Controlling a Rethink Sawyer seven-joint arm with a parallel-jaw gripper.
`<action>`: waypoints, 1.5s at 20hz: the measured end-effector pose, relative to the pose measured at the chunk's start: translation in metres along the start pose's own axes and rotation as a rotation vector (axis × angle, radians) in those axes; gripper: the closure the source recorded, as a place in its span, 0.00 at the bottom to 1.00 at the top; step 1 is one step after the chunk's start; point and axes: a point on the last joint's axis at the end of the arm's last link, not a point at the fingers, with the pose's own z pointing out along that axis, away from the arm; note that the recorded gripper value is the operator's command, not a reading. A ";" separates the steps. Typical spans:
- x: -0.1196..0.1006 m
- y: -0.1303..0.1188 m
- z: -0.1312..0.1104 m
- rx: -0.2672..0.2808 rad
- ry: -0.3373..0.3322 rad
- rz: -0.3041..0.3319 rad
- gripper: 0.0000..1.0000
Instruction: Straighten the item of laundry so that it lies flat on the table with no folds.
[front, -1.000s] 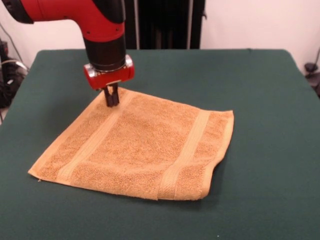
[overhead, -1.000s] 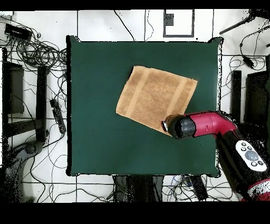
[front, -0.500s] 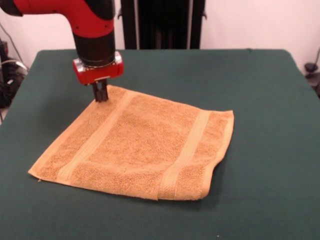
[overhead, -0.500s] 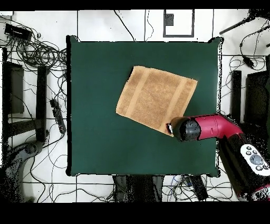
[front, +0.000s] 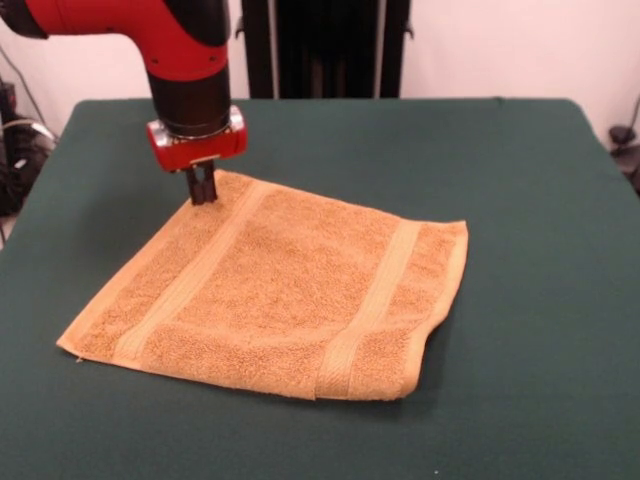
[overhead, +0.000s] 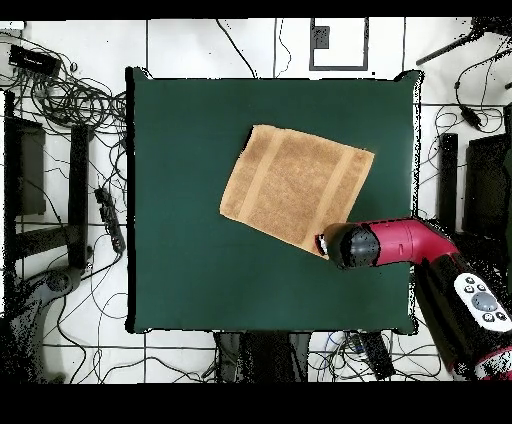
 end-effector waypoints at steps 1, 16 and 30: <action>0.000 0.000 0.000 0.000 -0.001 0.001 1.00; -0.013 -0.002 0.003 -0.001 0.088 0.029 1.00; -0.059 0.001 0.016 0.026 0.439 0.029 1.00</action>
